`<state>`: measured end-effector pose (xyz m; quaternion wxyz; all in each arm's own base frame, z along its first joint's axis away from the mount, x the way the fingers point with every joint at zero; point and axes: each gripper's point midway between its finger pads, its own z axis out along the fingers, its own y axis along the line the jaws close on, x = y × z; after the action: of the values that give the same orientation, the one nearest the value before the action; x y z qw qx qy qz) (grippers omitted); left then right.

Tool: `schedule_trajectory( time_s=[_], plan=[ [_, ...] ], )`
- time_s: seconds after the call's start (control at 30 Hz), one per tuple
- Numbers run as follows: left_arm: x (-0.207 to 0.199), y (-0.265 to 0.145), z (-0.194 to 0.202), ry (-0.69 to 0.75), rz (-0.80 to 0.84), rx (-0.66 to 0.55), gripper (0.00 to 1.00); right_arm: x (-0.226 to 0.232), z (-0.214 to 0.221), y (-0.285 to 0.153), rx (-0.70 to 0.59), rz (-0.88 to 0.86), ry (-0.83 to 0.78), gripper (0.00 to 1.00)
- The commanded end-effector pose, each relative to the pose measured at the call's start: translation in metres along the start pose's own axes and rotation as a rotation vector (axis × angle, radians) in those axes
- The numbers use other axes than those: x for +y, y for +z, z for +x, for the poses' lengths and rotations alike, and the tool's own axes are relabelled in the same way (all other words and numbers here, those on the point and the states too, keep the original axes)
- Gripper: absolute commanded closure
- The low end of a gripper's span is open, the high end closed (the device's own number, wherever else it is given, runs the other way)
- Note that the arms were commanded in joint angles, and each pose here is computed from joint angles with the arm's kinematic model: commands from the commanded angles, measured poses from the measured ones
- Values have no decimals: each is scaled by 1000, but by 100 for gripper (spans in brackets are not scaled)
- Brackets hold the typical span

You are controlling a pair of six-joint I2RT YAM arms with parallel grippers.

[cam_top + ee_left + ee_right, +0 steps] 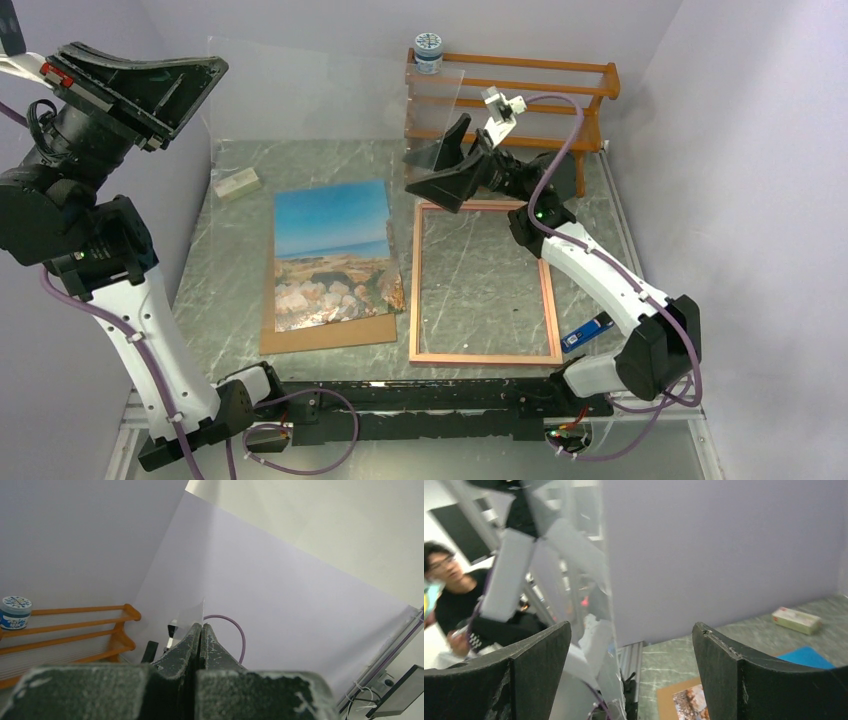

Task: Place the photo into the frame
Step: Place the photo frame item in the photo frame.

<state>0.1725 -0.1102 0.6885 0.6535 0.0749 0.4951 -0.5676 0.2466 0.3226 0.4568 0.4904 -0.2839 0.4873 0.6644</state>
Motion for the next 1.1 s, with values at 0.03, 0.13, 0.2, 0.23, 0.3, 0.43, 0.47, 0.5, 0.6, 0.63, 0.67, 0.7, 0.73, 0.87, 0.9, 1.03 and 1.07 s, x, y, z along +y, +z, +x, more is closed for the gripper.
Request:
schedule_trajectory(
  time_s=[0.03, 0.13, 0.2, 0.23, 0.3, 0.43, 0.47, 0.5, 0.6, 0.63, 0.67, 0.7, 0.73, 0.87, 0.9, 1.03, 1.07],
  plan=[
    [-14, 1, -7, 20, 22, -44, 97, 81, -8, -19, 8, -306, -152, 9],
    [-13, 1, -10, 32, 15, -63, 98, 88, 0, -24, 33, -342, -144, 18],
    [-13, 1, -12, 31, 13, -77, 97, 89, 3, -25, 41, -350, -137, 25],
    [-11, 2, -14, 28, 12, -89, 97, 90, 5, -25, 43, -353, -132, 29],
    [-9, 2, -16, 29, 13, -106, 97, 90, 9, -24, 49, -358, -114, 34],
    [-5, 0, -18, 31, 13, -133, 97, 89, 13, -17, 37, -368, -62, 37],
    [-4, 0, -18, 31, 11, -135, 97, 89, 12, -14, 34, -372, -47, 40],
    [-3, -1, -17, 31, 9, -135, 97, 89, 10, -11, 27, -374, -33, 43],
    [0, -2, -16, 31, -3, -136, 97, 88, 4, -7, -12, -377, 1, 54],
    [1, -2, -16, 31, -5, -136, 97, 87, 2, -6, -23, -376, 7, 58],
    [2, -2, -15, 28, -7, -136, 97, 86, 0, -5, -34, -369, 14, 63],
    [2, -3, -15, 27, -8, -136, 97, 84, -2, -3, -45, -360, 23, 68],
    [3, -3, -14, 23, -10, -136, 97, 83, -4, -2, -56, -352, 28, 72],
    [5, -3, -14, 20, -12, -140, 98, 80, -11, -1, -92, -320, 31, 94],
    [6, -3, -14, 21, -14, -140, 97, 78, -12, -1, -95, -306, 31, 100],
    [11, -5, -12, 23, -29, -139, 91, 72, -12, -1, -90, -245, 25, 100],
    [14, -6, -11, 29, -36, -141, 83, 70, -12, -1, -79, -231, 29, 100]
  ],
)
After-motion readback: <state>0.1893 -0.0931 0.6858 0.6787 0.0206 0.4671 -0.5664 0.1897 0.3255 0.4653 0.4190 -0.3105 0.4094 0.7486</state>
